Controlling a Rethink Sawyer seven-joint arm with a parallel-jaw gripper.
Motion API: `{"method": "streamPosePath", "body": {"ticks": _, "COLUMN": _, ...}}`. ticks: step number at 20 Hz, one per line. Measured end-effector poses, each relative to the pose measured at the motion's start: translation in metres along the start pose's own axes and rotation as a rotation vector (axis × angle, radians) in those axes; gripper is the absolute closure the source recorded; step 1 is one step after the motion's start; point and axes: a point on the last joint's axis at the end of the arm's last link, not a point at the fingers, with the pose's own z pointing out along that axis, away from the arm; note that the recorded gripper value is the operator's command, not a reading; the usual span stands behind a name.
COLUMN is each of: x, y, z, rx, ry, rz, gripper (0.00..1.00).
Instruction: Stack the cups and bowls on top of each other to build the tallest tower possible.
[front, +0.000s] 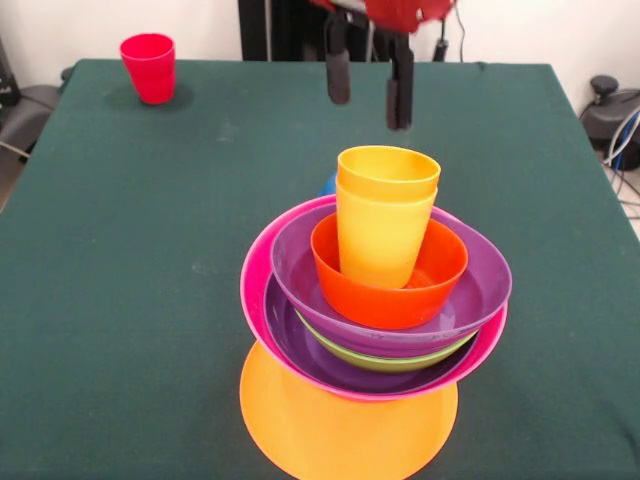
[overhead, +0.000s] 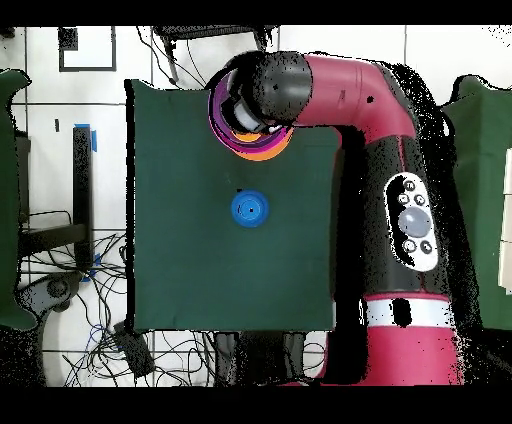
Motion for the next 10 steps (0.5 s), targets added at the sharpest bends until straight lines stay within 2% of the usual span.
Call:
{"method": "streamPosePath", "body": {"ticks": 6, "x": 0.005, "y": -0.019, "z": -0.018, "rx": 0.01, "ry": 0.014, "rz": 0.01, "gripper": 0.0}}
{"method": "streamPosePath", "body": {"ticks": 10, "x": 0.01, "y": -0.04, "z": -0.022, "rx": 0.032, "ry": 0.034, "rz": 0.021, "gripper": 0.0}}
